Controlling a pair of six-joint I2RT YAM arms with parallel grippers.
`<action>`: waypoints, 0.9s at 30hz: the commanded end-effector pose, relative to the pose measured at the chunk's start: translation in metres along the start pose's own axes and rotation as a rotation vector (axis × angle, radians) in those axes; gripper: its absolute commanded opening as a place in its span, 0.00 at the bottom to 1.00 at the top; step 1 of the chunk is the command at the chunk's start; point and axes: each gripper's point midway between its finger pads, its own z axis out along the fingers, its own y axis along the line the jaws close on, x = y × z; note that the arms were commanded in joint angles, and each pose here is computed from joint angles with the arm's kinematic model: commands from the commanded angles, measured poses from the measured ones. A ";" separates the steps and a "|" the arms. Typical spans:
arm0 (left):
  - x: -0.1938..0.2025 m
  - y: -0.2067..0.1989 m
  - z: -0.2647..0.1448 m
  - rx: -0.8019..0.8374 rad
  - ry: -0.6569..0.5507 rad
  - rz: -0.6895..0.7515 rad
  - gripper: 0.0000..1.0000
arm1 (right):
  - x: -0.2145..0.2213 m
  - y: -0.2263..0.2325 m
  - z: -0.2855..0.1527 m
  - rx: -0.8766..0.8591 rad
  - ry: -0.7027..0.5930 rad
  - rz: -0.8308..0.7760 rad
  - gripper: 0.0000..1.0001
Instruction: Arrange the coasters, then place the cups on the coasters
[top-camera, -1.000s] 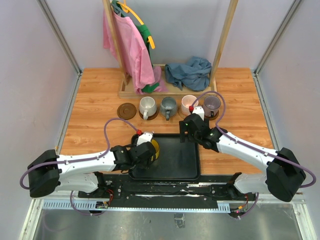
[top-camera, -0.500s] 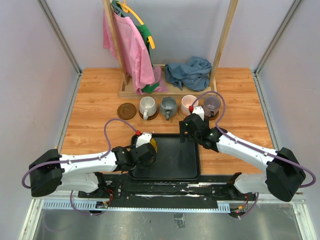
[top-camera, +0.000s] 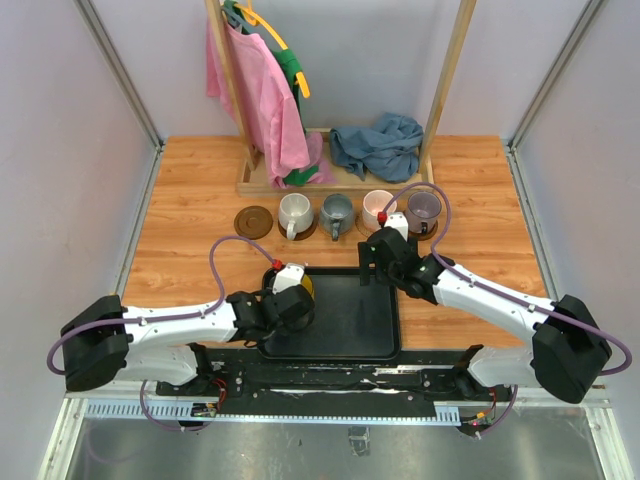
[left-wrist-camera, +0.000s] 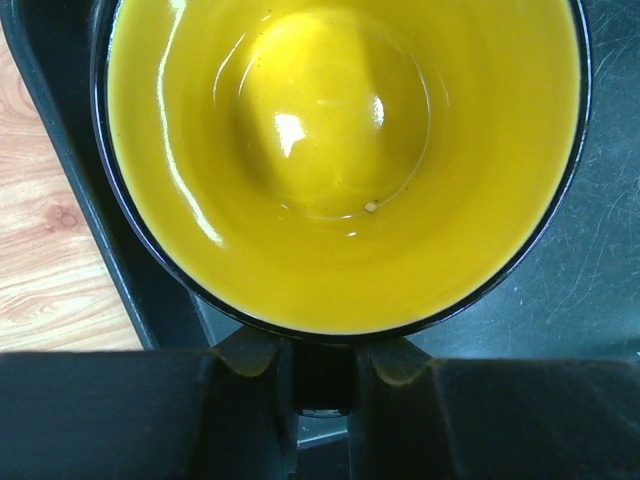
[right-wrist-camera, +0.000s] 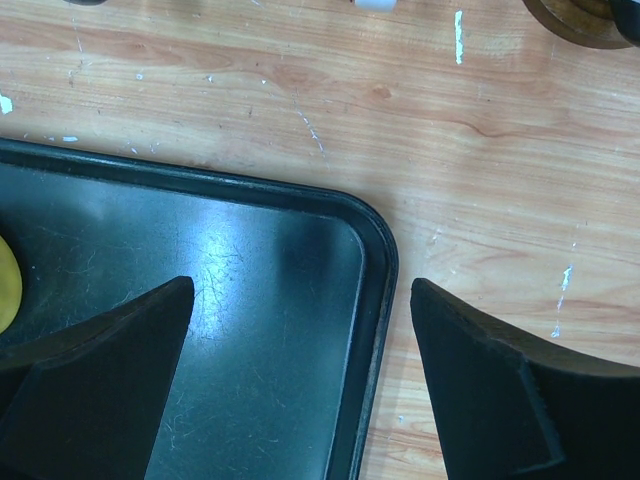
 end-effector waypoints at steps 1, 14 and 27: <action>-0.023 -0.006 -0.009 -0.002 -0.064 -0.027 0.00 | -0.005 -0.011 0.000 0.036 -0.006 0.019 0.91; -0.083 0.006 -0.050 -0.038 -0.263 -0.135 0.01 | 0.000 -0.025 -0.001 0.083 -0.024 0.016 0.91; -0.107 0.079 -0.046 -0.242 -0.320 -0.254 0.01 | -0.006 -0.024 -0.004 0.069 -0.047 0.004 0.91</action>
